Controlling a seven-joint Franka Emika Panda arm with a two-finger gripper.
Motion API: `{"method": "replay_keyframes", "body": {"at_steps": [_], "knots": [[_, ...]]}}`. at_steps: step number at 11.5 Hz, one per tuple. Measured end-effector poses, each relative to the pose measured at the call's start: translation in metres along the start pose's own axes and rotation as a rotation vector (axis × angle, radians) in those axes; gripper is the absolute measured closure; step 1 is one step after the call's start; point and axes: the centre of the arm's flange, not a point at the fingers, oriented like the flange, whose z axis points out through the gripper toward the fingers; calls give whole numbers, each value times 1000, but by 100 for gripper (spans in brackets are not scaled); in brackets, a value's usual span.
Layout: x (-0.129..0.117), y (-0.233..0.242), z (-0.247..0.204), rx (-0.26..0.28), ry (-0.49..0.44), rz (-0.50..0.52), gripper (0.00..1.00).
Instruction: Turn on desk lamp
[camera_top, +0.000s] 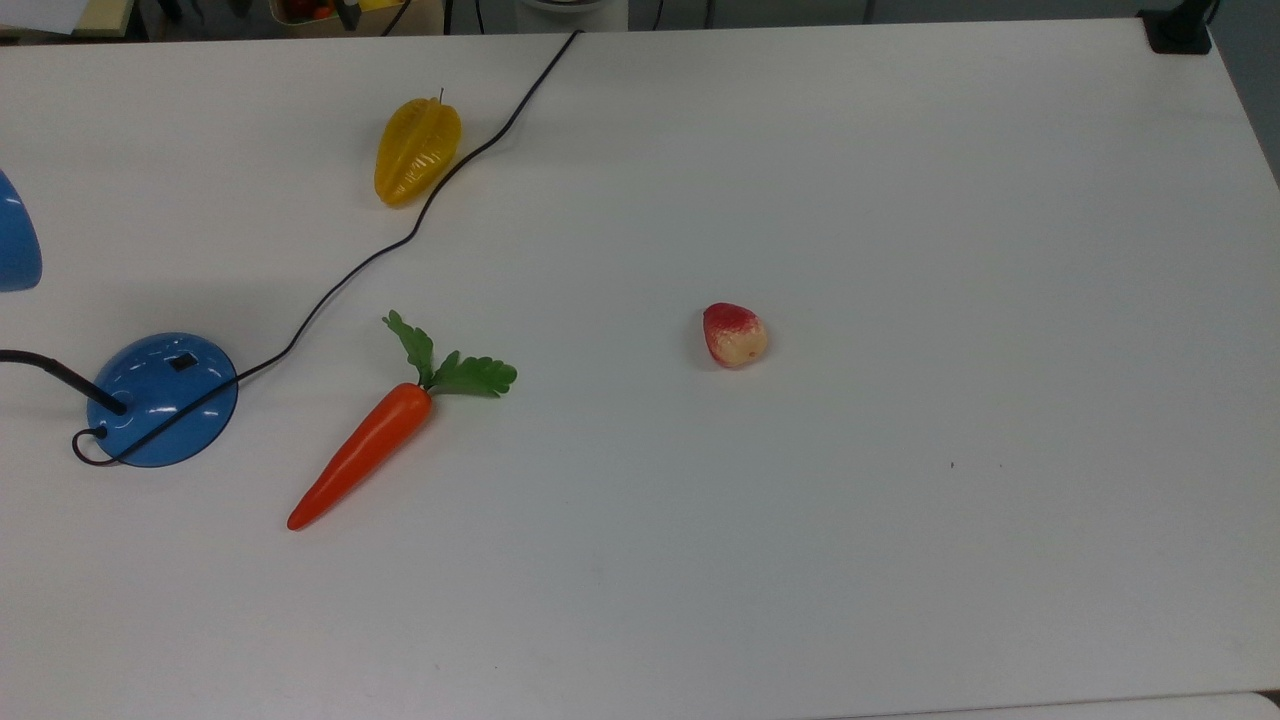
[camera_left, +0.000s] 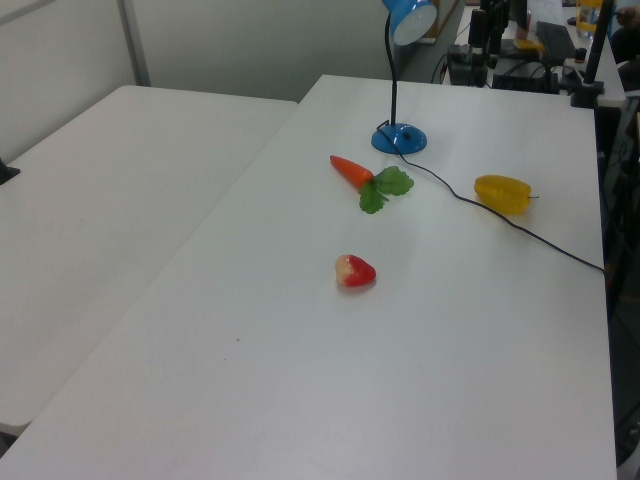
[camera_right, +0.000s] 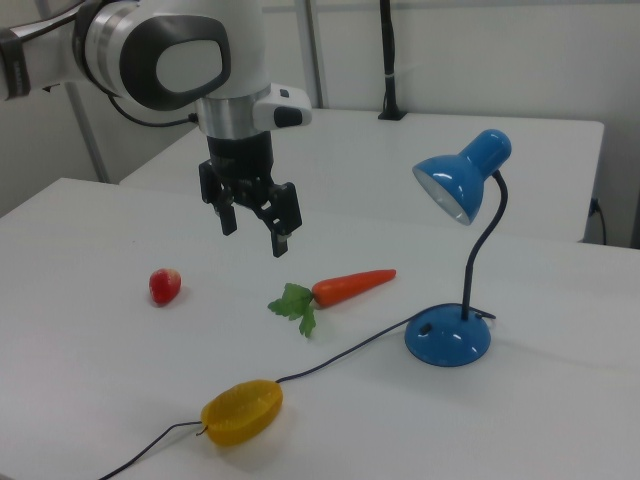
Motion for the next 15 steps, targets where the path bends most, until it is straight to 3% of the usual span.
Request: {"method": "replay_keyframes", "body": {"at_steps": [8,9,15], "knots": [[1,2,0,0,0,7,0],[0,4,0,0,0,9,5],[-1,12,0,0,0,15,99]]}}
